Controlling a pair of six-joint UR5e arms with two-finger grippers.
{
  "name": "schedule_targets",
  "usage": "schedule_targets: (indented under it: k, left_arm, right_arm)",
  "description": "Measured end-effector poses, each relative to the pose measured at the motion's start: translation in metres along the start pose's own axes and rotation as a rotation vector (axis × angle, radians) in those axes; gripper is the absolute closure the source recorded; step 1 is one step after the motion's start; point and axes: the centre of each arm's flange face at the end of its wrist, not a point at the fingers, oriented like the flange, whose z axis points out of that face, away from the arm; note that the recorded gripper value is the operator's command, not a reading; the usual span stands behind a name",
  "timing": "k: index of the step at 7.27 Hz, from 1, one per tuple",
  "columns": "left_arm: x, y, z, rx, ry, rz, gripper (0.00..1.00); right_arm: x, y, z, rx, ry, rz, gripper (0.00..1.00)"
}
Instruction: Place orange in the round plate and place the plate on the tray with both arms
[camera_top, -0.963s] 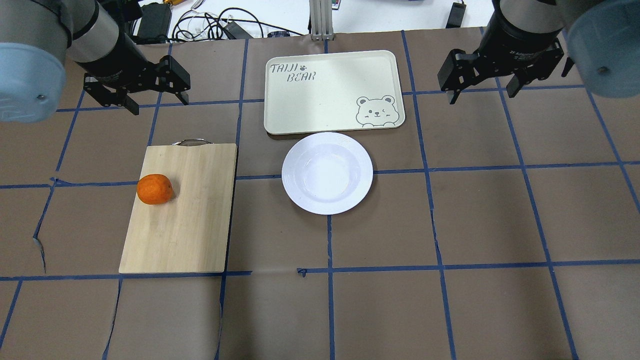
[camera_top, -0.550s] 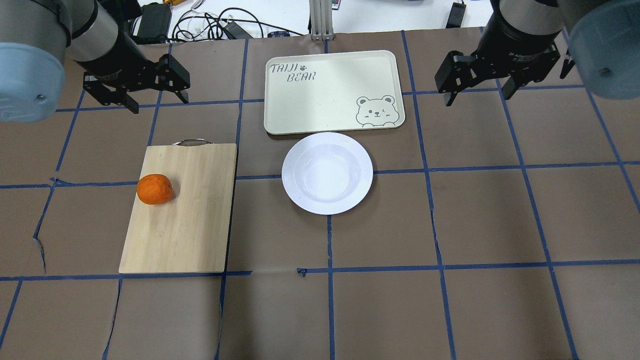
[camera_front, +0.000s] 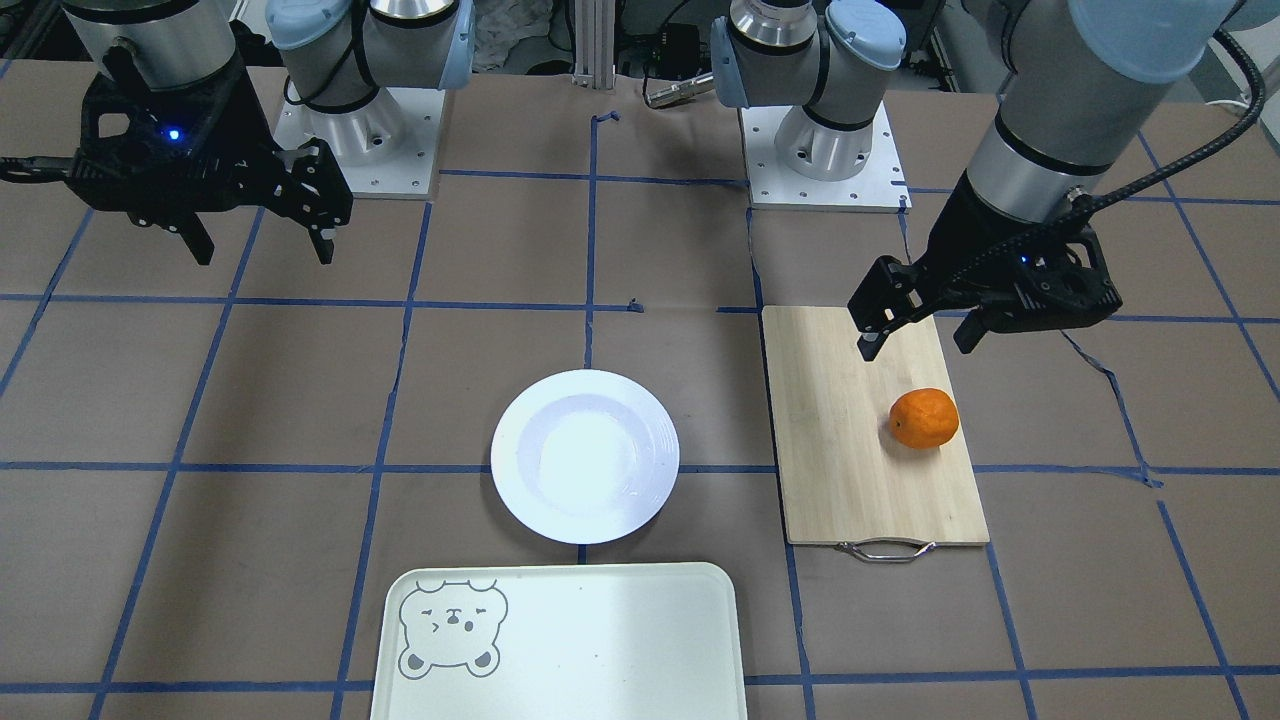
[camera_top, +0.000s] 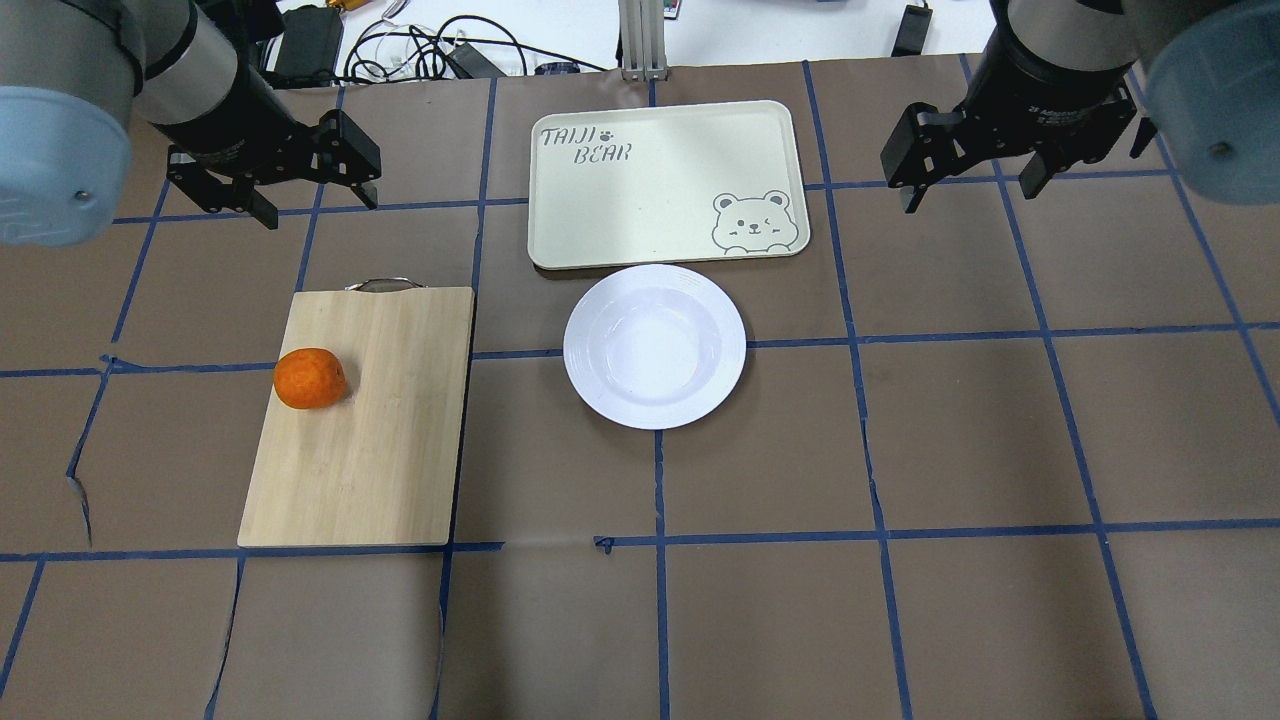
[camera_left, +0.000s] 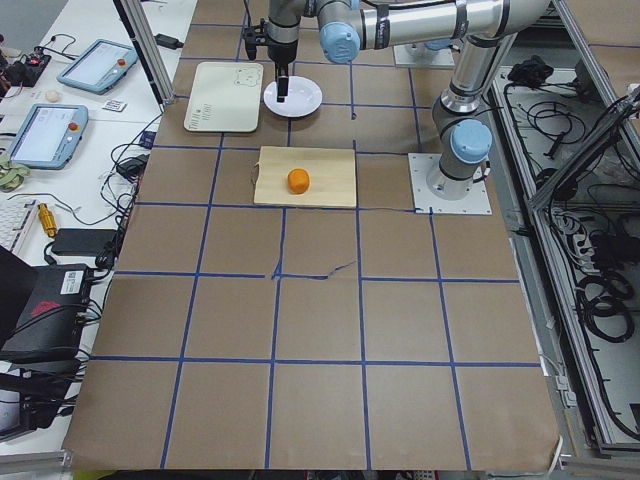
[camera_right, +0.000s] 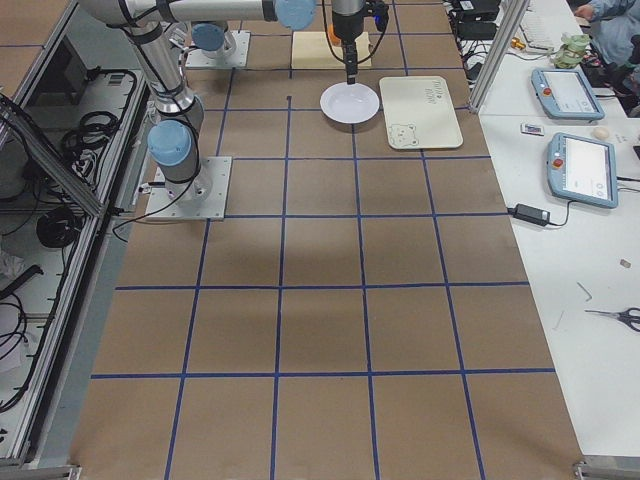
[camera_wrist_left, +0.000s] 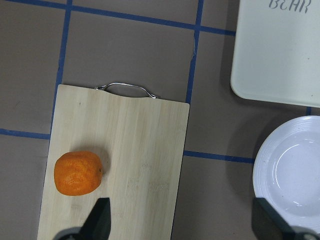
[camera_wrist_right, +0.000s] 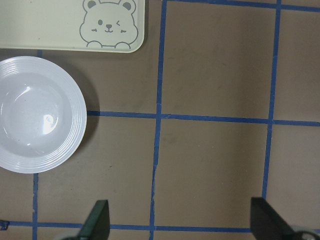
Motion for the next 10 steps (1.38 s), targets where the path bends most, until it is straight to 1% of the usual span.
schedule_targets:
  k: [4,7,9,10]
  left_arm:
    - [0.0,0.002,0.004,-0.023,-0.003,0.003,0.0]
    - [0.004,0.022,-0.005,-0.073,-0.005,0.092,0.0]
    - [0.001,0.03,-0.008,-0.103,-0.007,0.166,0.0]
    - [-0.003,0.03,-0.007,-0.114,-0.015,0.182,0.0]
  right_arm:
    - [-0.001,-0.001,0.002,-0.005,0.002,-0.002,0.0]
    - [0.0,-0.002,0.004,-0.006,0.0,-0.009,0.0]
    - [0.0,-0.002,0.006,-0.007,0.001,-0.006,0.0]
    - [0.0,-0.002,0.006,-0.004,0.001,-0.005,0.0]
